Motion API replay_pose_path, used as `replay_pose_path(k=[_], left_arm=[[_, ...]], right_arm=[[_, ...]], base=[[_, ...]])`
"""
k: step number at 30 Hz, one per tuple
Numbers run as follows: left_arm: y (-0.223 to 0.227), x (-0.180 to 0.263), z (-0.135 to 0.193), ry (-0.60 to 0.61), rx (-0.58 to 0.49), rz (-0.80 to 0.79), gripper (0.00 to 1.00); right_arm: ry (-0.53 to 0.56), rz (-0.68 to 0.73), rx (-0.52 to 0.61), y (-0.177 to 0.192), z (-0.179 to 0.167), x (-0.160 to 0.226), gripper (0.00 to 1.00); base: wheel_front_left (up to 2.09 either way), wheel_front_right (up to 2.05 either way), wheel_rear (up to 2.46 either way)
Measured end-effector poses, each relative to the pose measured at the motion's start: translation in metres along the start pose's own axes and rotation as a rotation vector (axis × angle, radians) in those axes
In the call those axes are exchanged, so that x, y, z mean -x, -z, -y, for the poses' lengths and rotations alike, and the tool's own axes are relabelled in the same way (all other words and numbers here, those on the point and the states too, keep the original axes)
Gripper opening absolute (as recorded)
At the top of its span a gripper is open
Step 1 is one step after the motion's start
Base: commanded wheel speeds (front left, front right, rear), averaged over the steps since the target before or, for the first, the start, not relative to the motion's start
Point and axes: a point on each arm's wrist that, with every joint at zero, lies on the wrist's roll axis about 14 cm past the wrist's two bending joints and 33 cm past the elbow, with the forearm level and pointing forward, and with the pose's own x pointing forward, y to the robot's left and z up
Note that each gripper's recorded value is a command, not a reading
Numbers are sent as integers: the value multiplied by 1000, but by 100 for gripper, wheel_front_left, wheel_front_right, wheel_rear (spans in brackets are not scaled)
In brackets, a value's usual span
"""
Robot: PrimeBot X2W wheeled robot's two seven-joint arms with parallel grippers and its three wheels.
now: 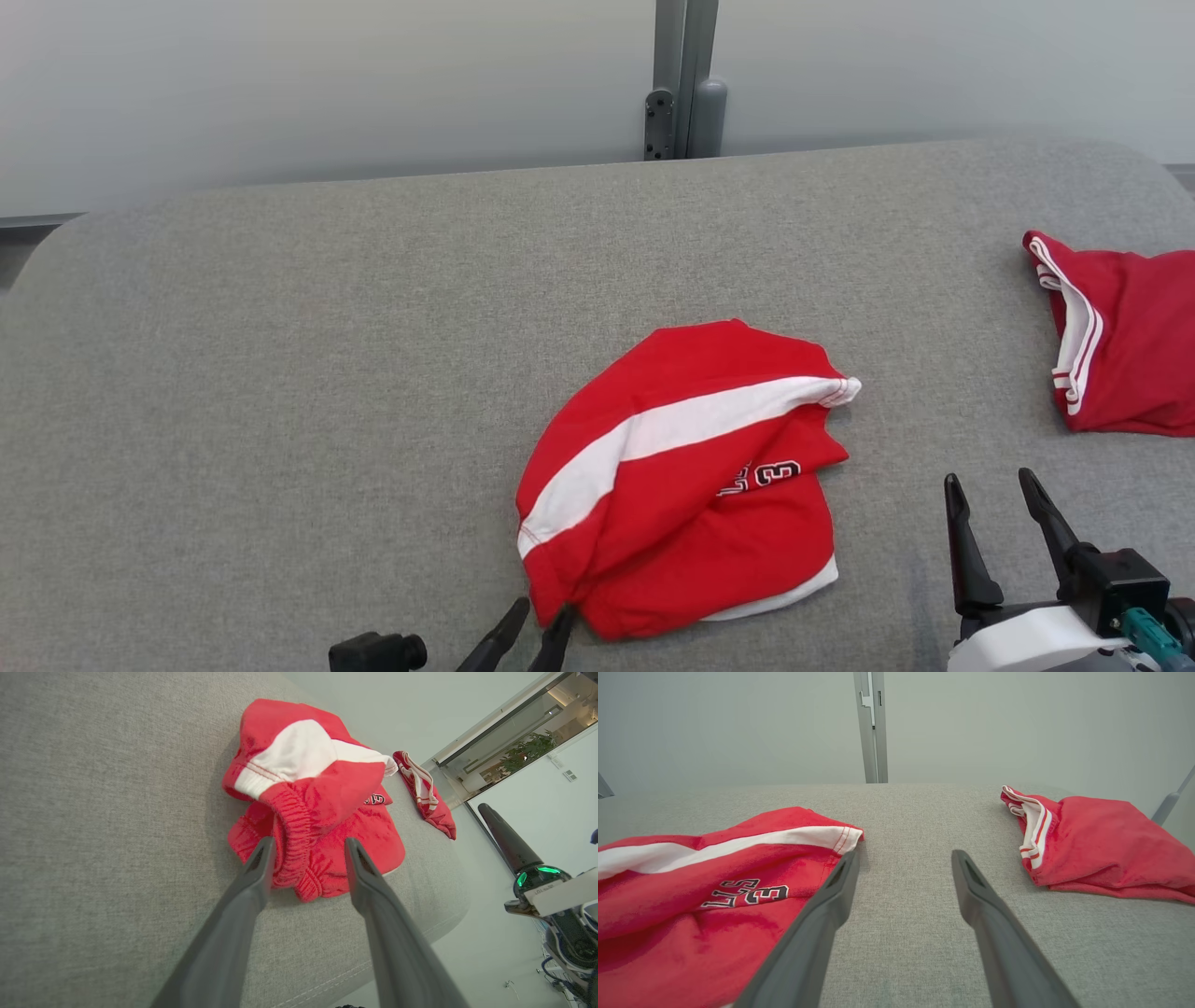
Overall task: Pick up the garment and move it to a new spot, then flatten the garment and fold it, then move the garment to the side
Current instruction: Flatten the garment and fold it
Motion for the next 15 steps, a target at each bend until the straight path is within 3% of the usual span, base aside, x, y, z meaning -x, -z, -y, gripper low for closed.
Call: replay_pose_path(k=[6,15], left_arm=[[-7,3,0,-4,64,10,100],[-38,6,-27,-67,148,72,100]], right_arm=[[-7,18,0,-6,-2,1,100],[9,17,-4,-5,2,7,100]], base=[[0,0,0],[0,0,0]])
